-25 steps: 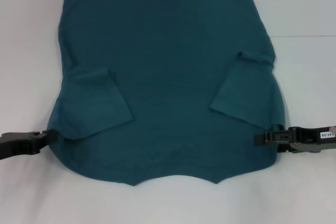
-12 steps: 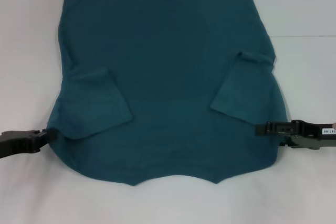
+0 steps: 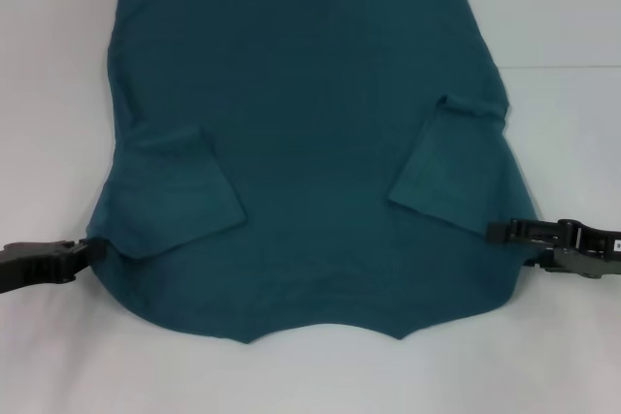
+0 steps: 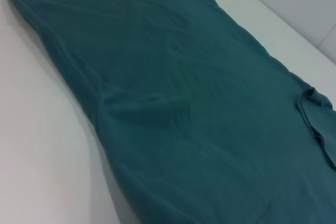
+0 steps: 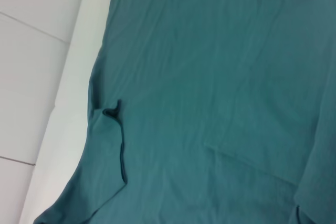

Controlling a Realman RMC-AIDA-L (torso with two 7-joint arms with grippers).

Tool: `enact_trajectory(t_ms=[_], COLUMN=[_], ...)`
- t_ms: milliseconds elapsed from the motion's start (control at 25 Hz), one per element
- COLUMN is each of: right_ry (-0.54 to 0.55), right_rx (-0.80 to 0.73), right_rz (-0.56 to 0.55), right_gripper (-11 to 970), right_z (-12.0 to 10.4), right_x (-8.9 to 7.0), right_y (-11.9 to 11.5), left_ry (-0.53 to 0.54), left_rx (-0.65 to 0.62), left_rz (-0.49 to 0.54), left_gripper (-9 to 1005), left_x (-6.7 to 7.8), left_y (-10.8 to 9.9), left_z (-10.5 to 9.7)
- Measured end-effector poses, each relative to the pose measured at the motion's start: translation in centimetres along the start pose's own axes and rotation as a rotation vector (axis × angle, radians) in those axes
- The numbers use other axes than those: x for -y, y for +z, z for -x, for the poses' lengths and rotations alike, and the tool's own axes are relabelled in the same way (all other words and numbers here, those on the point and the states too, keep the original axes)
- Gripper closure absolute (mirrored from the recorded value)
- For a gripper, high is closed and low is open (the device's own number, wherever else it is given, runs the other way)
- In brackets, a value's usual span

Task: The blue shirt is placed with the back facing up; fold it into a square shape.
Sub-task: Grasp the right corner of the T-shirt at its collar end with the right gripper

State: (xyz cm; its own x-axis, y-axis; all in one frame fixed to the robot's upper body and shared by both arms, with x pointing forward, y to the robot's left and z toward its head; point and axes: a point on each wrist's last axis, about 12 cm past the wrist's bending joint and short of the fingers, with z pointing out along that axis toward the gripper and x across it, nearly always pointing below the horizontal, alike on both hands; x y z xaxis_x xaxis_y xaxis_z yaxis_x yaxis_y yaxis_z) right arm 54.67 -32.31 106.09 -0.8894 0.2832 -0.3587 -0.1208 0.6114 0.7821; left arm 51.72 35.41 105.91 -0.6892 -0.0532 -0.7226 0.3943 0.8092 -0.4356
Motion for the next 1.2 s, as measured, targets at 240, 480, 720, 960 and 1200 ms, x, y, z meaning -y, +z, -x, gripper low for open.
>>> enact_trajectory(t_ms=[240,480,720,960,1200], right_ry=[0.014,-0.001,-0.008,-0.013,-0.02], right_rx=[0.008,0.026,0.037,0.038,0.045], right_rz=[-0.01,-0.02,-0.03,-0.035,-0.046], right_gripper=[108,299,421,600,929], right_z=[-0.3,-0.6,-0.7,-0.7,-1.2], right_x=[0.3,0.7,1.0,1.1,1.6], right_y=[0.2,0.0,-0.2,-0.3,-0.6], left_ry=[-0.001,0.0,-0.001,0.001,0.0], left_rx=[-0.003,-0.004,-0.003,-0.004,-0.002], left_rz=[-0.004,-0.005,-0.004,-0.006,-0.005], left_gripper=[976,976,976,975,975], left_x=[0.1,0.1,0.1,0.1,0.1], left_y=[0.1,0.1,0.1,0.1,0.1], left_z=[-0.1,-0.1,-0.1,0.0,0.1])
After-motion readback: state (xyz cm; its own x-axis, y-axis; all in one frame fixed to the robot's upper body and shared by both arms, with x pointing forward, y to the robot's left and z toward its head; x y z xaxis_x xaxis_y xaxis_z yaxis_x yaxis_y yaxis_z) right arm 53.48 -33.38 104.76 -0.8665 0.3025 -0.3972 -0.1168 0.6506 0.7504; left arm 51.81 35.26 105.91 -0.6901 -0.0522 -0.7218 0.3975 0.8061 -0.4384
